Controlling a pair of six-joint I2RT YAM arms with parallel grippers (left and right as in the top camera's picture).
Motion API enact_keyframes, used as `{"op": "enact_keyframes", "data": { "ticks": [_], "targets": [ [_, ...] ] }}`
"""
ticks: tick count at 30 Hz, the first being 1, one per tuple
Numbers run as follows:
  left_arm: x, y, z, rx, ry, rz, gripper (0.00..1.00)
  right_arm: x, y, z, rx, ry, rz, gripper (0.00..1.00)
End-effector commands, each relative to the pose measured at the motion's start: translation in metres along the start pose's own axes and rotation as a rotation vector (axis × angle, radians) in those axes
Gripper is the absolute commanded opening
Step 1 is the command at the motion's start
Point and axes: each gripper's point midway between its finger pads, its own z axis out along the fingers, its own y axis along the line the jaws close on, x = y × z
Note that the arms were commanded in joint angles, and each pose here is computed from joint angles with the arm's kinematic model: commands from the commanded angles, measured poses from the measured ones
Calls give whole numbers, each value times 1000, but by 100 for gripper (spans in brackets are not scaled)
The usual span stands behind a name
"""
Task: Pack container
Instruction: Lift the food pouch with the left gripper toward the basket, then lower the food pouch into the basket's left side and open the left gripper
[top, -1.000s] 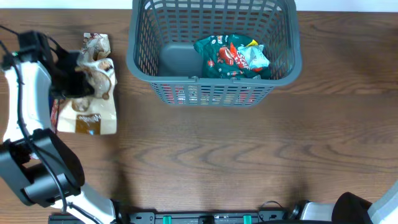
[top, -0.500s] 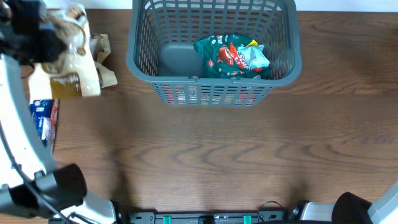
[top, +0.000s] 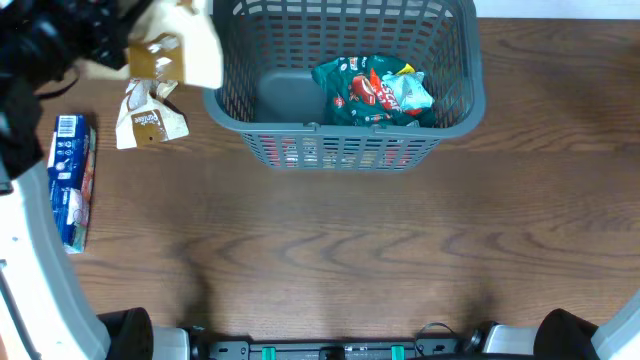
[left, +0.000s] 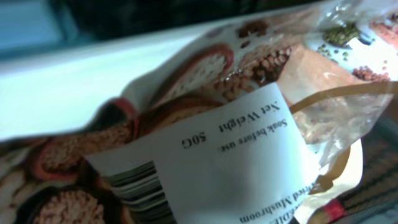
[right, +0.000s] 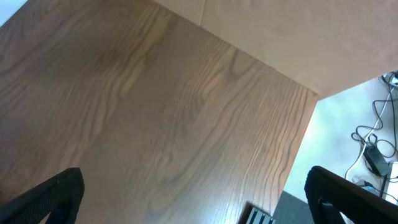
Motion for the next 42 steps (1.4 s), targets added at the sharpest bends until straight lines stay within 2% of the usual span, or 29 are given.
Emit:
{"op": "enact_keyframes", "data": {
  "ticks": [1, 6, 10, 22, 30, 37, 42],
  "targets": [
    [-14, -35, 16, 170, -52, 29, 6, -1, -6, -3, 10, -11, 26, 99],
    [-24, -72, 43, 287, -97, 155, 6, -1, -5, -3, 10, -11, 27, 99],
    [-22, -94, 65, 353, -98, 200, 5, -1, -6, -3, 10, -11, 26, 99],
    [39, -106, 150, 453, 79, 147, 6, -1, -6, -3, 10, -11, 26, 99],
    [112, -61, 200, 251, 338, 93, 6, -1, -6, -3, 10, -11, 26, 99],
    [162, -56, 226, 258, 479, 25, 6, -1, -6, -3, 10, -11, 26, 99],
    [179, -55, 238, 255, 520, -26, 6, -1, -6, -3, 10, -11, 27, 99]
  ]
}}
